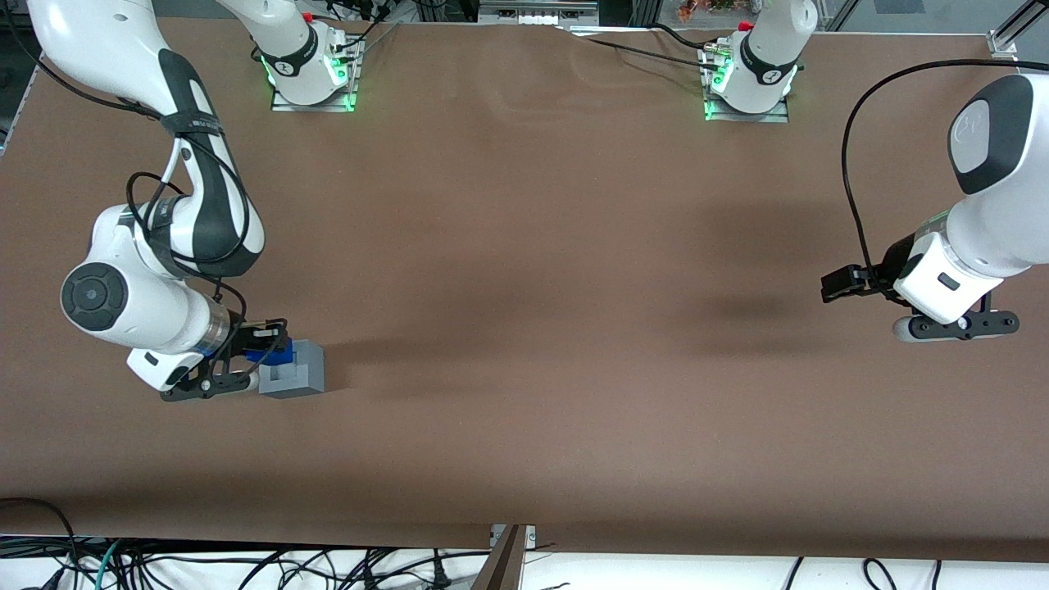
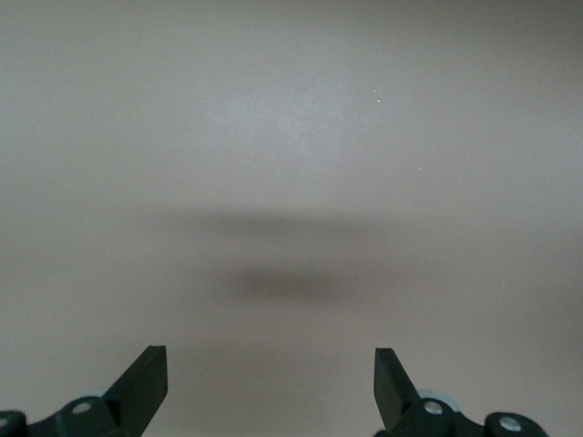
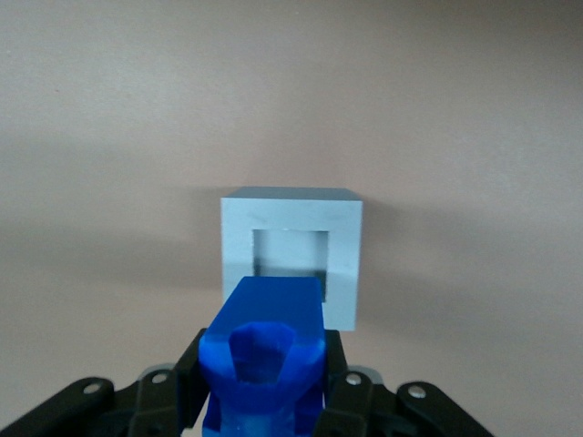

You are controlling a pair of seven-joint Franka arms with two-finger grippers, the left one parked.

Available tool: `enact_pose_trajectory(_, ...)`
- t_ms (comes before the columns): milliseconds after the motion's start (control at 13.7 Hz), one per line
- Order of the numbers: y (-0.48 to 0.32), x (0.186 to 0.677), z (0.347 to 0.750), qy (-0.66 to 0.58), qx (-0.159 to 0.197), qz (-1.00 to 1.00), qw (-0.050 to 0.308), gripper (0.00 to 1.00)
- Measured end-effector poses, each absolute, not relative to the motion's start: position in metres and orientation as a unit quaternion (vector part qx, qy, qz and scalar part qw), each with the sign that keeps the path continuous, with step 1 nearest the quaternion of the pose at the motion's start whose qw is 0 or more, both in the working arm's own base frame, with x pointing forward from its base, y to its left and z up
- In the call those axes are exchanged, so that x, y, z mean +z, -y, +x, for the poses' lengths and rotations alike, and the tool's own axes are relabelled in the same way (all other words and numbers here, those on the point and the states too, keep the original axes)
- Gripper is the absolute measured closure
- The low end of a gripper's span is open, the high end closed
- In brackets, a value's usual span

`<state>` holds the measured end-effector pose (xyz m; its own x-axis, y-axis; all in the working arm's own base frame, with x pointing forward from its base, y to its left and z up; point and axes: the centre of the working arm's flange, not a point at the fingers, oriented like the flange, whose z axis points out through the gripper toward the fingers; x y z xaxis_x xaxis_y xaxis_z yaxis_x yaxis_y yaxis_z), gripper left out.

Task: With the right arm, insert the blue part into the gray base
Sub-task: 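Lower the blue block into the gray base's square hole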

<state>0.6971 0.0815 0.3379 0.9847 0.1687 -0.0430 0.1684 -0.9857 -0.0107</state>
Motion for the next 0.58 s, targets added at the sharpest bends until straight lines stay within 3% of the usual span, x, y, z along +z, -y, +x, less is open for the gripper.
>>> enact_pose_trajectory(584,-0.073,0.31,0.701,0.081,0.027,-0.996,0.005,0.49)
